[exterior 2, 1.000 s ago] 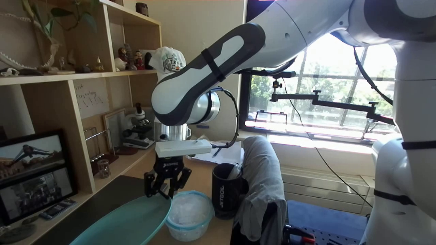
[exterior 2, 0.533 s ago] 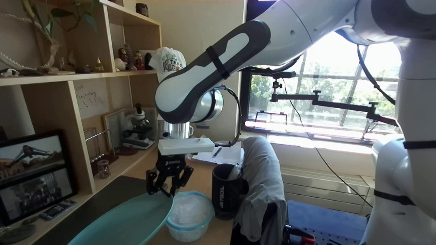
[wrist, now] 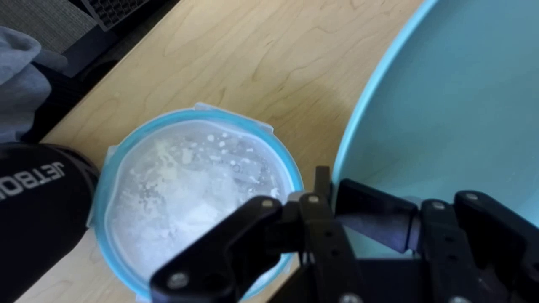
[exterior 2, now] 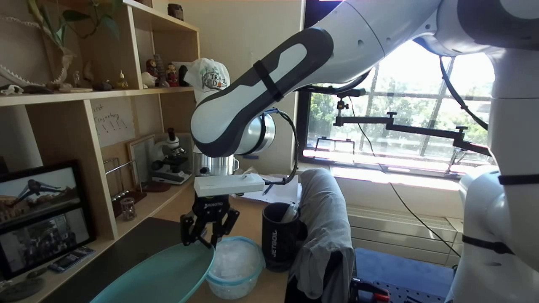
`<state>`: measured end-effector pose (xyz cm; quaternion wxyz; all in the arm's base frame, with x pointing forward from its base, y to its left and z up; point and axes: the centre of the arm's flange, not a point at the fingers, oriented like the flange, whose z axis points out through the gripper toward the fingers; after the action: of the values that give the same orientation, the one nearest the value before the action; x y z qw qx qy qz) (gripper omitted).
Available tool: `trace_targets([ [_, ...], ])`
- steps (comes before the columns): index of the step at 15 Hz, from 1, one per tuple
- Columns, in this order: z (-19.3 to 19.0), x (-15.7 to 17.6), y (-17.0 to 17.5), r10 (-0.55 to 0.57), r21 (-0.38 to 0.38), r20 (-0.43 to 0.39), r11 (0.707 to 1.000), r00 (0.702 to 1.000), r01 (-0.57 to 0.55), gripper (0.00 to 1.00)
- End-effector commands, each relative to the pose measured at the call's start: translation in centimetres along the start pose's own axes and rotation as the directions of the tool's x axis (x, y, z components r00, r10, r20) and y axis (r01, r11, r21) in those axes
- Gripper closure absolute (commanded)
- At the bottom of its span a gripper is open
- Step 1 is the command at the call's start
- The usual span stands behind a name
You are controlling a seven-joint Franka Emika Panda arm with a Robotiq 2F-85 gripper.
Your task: Move the teal plate from the right to the left
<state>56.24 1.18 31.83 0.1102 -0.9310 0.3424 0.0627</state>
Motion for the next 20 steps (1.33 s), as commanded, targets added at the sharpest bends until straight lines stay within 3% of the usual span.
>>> trace_targets([
  [1, 1.1, -3.4, -0.6, 0.077, -0.004, -0.017, 0.997, 0.997, -0.078, 0.98],
  [5, 4.3, -8.0, -1.0, 0.197, -0.009, -0.026, 0.980, 0.980, -0.197, 0.98],
  [8, 5.8, -11.0, -0.2, 0.327, 0.000, -0.062, 0.945, 0.943, -0.327, 0.98],
  [12, 7.3, -14.0, 0.8, 0.503, 0.008, -0.094, 0.864, 0.859, -0.504, 0.98],
  [16, 8.1, -17.2, 0.5, 0.642, 0.004, -0.119, 0.763, 0.758, -0.646, 0.98],
  [20, 9.0, -20.2, -1.0, 0.709, -0.014, -0.111, 0.700, 0.697, -0.714, 0.98],
])
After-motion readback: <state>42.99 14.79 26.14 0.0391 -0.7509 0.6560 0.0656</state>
